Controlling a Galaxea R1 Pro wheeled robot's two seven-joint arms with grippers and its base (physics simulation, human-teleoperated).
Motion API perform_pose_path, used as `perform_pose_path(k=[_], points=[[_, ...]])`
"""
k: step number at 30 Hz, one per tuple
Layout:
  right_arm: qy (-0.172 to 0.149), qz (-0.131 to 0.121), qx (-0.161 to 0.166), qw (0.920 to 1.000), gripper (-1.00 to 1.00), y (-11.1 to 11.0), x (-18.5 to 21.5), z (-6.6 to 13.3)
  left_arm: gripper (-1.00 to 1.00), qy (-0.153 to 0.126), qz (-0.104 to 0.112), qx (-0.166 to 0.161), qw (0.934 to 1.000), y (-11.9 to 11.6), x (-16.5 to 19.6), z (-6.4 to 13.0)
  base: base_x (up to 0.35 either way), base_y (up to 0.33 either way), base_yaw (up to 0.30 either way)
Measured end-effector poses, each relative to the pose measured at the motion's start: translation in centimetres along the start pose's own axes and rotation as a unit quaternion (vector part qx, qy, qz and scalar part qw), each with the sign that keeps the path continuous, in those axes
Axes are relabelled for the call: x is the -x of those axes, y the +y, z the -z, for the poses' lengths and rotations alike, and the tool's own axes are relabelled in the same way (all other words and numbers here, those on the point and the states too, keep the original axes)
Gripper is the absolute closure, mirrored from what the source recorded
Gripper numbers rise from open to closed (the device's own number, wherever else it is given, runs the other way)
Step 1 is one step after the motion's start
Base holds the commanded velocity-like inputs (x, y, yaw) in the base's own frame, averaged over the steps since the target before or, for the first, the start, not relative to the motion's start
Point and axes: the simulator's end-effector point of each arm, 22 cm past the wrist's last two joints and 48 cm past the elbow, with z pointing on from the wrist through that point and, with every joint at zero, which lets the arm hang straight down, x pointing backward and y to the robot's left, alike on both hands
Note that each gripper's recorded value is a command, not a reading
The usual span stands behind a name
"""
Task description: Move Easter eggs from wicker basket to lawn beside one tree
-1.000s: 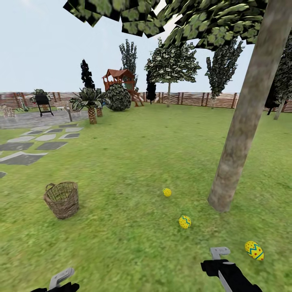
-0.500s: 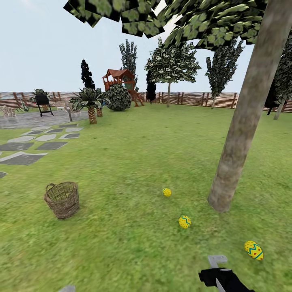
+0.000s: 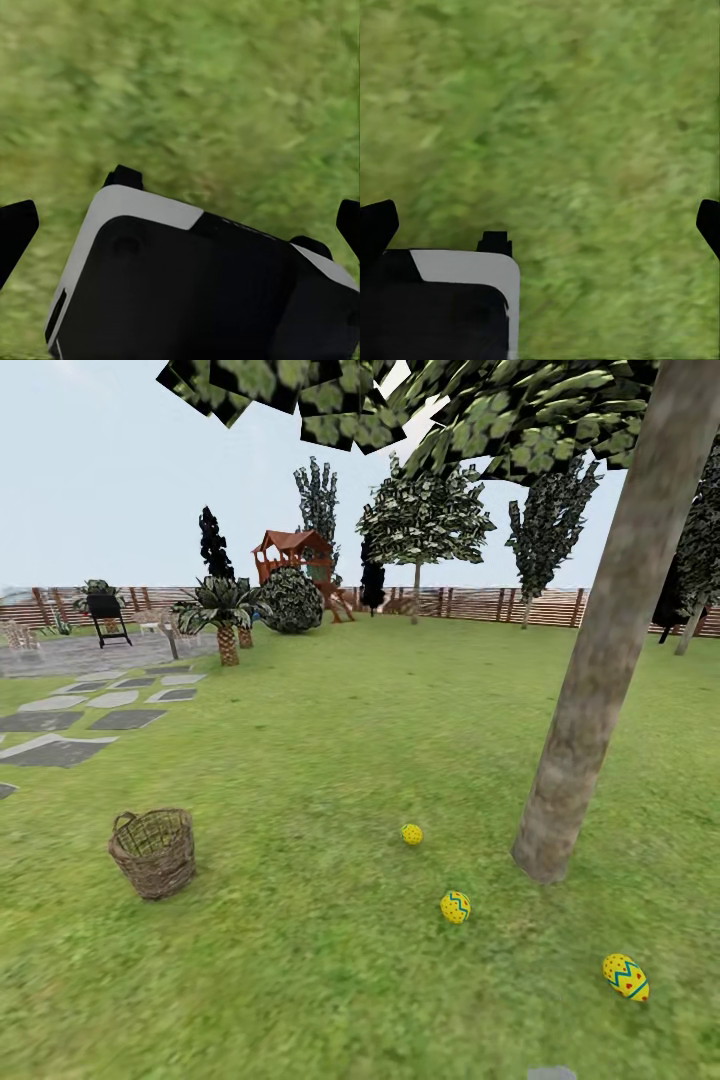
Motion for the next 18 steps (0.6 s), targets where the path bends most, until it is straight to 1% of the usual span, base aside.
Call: perform_pose_path(k=[2,3,6,11,13,14,17,18], points=[[0.020,0.001,0.002,0.9998,-1.00,0.3,-2.0,-0.2,-1.00,0.015,0.003,0.001,0.9999,0.1,-1.7,-0.2,0.000,0.000,0.000],[0.039,0.001,0.004,0.9992,-1.00,0.5,-3.9,-0.2,-1.00,0.028,0.005,0.001,0.9996,0.1,-3.0,-0.3,0.000,0.000,0.000],[0.080,0.001,0.006,0.9968,-1.00,0.8,-8.2,-0.1,-1.00,0.042,0.008,0.001,0.9991,0.2,-4.6,-0.4,0.000,0.000,0.000],[0.105,0.000,0.006,0.9945,-1.00,0.6,-14.3,0.3,-1.00,0.087,0.013,0.018,0.9960,2.7,-11.2,-0.2,0.000,0.000,0.000],[0.126,0.002,0.007,0.9920,-1.00,0.9,-18.1,0.8,-1.00,0.110,0.016,0.028,0.9935,4.3,-14.7,0.3,0.000,0.000,0.000],[0.131,0.002,0.008,0.9914,-1.00,0.9,-18.8,1.0,-1.00,0.113,0.017,0.030,0.9929,4.6,-15.4,0.3,0.000,0.000,0.000],[0.151,0.004,0.010,0.9884,-1.00,1.3,-22.9,1.8,-1.00,0.138,0.019,0.038,0.9896,5.7,-19.6,0.9,0.000,0.000,0.000],[0.159,0.005,0.012,0.9871,-1.00,1.5,-24.8,2.2,-1.00,0.147,0.019,0.042,0.9881,6.3,-21.5,1.3,0.000,0.000,0.000]])
